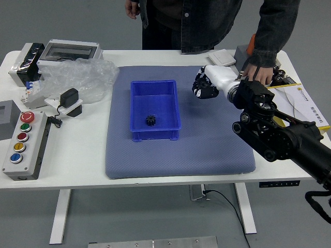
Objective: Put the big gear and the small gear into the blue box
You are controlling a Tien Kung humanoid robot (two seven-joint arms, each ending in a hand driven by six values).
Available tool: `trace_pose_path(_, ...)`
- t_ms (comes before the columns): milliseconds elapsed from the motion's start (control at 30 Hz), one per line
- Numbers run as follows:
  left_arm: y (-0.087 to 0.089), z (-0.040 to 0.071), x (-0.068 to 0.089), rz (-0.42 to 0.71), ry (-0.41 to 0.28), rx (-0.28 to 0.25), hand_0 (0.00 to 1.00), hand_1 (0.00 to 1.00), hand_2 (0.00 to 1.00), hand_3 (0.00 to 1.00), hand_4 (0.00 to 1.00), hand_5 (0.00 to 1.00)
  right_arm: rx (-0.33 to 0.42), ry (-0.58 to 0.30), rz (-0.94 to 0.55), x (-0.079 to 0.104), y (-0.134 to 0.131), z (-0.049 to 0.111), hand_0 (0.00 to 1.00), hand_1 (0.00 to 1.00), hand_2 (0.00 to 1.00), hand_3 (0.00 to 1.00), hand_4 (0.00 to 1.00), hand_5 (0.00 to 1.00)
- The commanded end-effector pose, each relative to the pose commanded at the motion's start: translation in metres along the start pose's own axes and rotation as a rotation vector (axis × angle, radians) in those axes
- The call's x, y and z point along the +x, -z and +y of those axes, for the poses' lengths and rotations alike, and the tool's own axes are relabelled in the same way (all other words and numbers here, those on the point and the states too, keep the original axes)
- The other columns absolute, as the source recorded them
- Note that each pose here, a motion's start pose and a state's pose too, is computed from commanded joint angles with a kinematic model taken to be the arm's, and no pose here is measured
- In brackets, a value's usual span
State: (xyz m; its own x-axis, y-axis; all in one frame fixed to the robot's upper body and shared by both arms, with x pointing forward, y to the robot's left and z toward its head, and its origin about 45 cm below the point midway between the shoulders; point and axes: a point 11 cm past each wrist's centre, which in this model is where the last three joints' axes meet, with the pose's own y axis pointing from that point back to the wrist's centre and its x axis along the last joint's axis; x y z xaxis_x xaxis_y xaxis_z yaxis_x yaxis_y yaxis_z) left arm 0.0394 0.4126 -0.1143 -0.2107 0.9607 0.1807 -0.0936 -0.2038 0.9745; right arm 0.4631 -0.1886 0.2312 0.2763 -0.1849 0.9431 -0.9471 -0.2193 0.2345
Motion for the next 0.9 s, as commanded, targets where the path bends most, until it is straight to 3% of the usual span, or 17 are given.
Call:
trace_pose_path(233,0.001,0.0,0.0,-0.002,0.0,0.003,0.732,0.681,0.712,0.712,0.436,0.02,0.129,-0.035,-0.04,0.007,0.052,0.01,0.673,0.53,0.545,0.614,0.631,0.133)
trace_pose_path(500,0.004,0.0,-0.001,-0.008,0.002,0.009,0.732,0.681,0.712,0.712,0.436,0.02,0.237,-0.015,-0.121,-0.013,0.098,0.02,0.672,0.531,0.545,0.616,0.637,0.13)
trace_pose_path(533,0.004,0.0,-0.001,-0.009,0.002,0.01,0.732,0.681,0.712,0.711,0.434,0.021,0.243,-0.011,-0.128,-0.016,0.101,0.021,0.678,0.552,0.578,0.645,0.541,0.261)
trace_pose_path(700,0.005,0.0,-0.001,-0.012,0.002,0.012,0.732,0.681,0.712,0.711,0.434,0.021,0.235,0.033,-0.176,-0.031,0.104,0.021,0.678,0.552,0.578,0.645,0.541,0.261)
trace_pose_path(733,0.006,0.0,-0.001,-0.013,0.002,0.013,0.732,0.681,0.713,0.71,0.435,0.022,0.23,0.041,-0.184,-0.032,0.103,0.021,0.704,0.632,0.725,0.781,0.735,0.386)
trace_pose_path(900,0.006,0.0,-0.001,-0.015,0.002,0.015,0.732,0.681,0.713,0.71,0.435,0.022,0.199,0.072,-0.22,-0.035,0.093,0.019,0.704,0.632,0.725,0.781,0.735,0.386)
